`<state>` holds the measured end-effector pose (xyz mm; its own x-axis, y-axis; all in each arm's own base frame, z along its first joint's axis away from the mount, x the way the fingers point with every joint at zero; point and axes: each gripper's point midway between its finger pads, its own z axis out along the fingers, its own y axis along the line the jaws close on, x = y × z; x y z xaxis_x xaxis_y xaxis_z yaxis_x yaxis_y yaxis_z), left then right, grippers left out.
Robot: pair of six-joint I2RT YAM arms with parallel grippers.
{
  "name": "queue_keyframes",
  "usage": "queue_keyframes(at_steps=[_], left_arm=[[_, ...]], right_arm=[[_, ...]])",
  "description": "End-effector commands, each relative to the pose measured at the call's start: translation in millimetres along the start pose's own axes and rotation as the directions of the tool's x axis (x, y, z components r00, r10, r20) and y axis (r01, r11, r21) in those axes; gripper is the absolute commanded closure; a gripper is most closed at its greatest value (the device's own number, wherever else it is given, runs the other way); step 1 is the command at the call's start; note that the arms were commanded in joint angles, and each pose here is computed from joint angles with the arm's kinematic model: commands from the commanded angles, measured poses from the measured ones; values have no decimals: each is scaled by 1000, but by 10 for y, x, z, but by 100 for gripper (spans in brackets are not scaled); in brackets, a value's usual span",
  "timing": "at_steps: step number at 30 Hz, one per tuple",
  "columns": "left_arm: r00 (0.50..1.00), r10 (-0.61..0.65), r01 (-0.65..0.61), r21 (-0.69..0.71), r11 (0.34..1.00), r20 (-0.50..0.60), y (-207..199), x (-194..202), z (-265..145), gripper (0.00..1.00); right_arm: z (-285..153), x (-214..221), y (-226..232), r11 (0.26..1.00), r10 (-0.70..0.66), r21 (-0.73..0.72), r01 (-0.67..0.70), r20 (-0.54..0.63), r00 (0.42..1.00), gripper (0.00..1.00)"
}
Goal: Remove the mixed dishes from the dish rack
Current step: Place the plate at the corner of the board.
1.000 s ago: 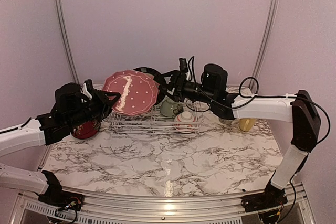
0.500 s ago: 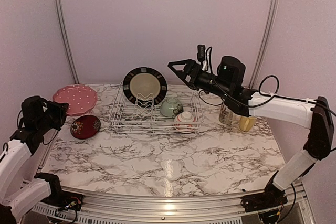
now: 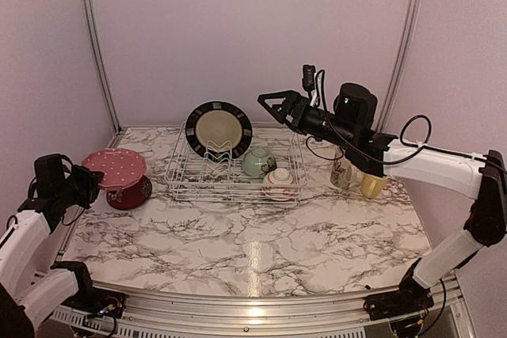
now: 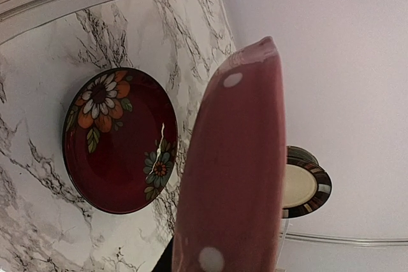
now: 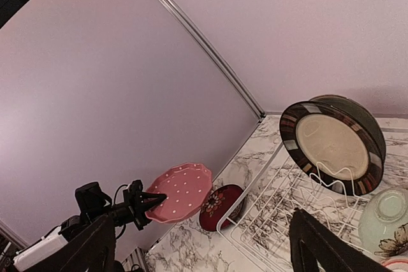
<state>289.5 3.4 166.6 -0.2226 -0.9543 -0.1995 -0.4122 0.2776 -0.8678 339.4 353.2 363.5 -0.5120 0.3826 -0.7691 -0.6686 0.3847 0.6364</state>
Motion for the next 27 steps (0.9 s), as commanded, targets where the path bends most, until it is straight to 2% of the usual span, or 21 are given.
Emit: queue_keyframes(at_steps=[1,12,15,19,21,27], left_arm=[[999,54,-52,191,980,-4,-584,-115,95,100],[999,38,-37,233,972,1,-1089,-529,998,100],[999,38,-38,198,980,4,-1076,-609,1299,100],[999,15,-6,196,981,-43,-1042,-649,1762,100],[998,13,0,210,978,-60,-1084,-661,1930,100],[998,41,-34,127,991,-57,-944,-701,2362,100]], right_arm=[[13,24,-17,1000,-13,1,13,-15,1000,9],[-74,-37,-24,998,-43,36,43,0,999,9],[-108,-78,-25,997,-61,57,60,9,998,9],[-130,-131,-38,994,-81,76,80,18,997,9],[-129,-134,-57,993,-86,85,85,13,996,9],[-140,-162,-134,991,-87,103,85,11,996,10]])
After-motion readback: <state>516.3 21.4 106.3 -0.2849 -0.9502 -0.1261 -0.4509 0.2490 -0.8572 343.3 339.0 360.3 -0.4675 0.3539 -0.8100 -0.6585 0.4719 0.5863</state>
